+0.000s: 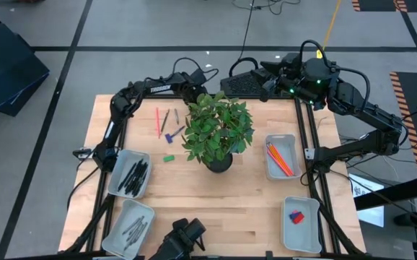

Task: Sort crayons/erasers/pens/pencils in bins
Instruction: Put the gray crayon into the bottom left gray bin

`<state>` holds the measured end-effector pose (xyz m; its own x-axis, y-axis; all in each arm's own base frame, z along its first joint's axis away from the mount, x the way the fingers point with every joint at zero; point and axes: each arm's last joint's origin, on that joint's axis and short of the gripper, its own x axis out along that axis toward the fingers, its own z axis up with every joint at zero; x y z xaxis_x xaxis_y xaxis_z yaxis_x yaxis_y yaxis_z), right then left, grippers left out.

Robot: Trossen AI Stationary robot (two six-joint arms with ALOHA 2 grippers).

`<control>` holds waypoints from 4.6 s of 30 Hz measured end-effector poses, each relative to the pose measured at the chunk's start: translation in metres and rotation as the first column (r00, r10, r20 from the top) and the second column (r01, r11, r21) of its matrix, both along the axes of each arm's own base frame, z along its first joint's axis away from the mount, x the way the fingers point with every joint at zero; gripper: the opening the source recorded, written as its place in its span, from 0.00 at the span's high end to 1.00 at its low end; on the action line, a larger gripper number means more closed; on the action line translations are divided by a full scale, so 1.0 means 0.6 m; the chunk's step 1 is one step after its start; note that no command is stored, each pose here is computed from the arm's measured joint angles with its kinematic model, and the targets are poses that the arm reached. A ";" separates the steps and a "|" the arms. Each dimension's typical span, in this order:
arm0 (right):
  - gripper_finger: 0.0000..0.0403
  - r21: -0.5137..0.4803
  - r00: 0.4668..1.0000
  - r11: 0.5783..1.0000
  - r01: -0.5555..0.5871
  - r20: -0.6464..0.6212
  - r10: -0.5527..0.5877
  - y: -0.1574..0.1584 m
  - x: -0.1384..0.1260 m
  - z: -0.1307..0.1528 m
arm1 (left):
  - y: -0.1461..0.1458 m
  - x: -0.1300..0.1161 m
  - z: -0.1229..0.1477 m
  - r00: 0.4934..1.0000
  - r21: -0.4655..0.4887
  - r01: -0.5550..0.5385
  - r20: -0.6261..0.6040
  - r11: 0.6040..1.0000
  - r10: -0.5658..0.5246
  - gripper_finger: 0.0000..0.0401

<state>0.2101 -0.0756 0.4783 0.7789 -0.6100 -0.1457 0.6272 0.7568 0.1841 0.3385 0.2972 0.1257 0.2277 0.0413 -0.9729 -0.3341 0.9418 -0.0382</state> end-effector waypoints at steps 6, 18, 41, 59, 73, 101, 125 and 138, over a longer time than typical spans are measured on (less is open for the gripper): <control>0.42 0.000 1.000 1.000 0.000 0.000 0.000 0.000 0.000 0.000 | -0.005 0.003 -0.001 0.999 0.003 -0.032 -0.016 0.999 0.032 0.92; 0.42 0.018 0.995 0.995 -0.098 -0.002 0.098 0.004 0.003 -0.002 | -0.053 0.025 0.074 0.996 -0.001 -0.086 -0.011 0.996 0.086 0.95; 0.42 0.138 0.876 0.878 -0.459 -0.095 0.473 0.057 -0.028 -0.014 | -0.444 -0.079 0.344 0.931 -0.046 -0.340 -0.162 0.939 0.329 0.96; 0.42 0.102 0.869 0.863 -0.495 0.044 0.493 0.117 -0.027 0.009 | -0.658 -0.280 0.312 0.877 -0.061 -0.457 -0.195 0.887 0.439 0.93; 0.42 0.244 0.824 0.808 -0.537 -0.054 0.564 0.208 0.059 -0.046 | -0.781 -0.324 0.307 0.927 -0.267 -0.374 -0.115 0.888 0.356 0.92; 0.42 0.256 0.824 0.798 -0.546 -0.008 0.566 0.238 0.084 -0.054 | -0.944 -0.292 0.118 0.762 -0.036 -0.591 -0.353 0.806 0.543 0.82; 0.42 -0.103 0.759 0.753 -0.649 -0.145 0.635 0.208 -0.013 -0.001 | -0.565 -0.275 0.318 0.331 -0.008 -0.938 0.266 0.346 0.905 0.70; 0.42 0.010 0.782 0.786 -0.619 -0.094 0.617 0.207 -0.014 -0.006 | -0.302 -0.267 0.176 0.204 -0.024 -0.977 0.151 0.210 0.967 0.70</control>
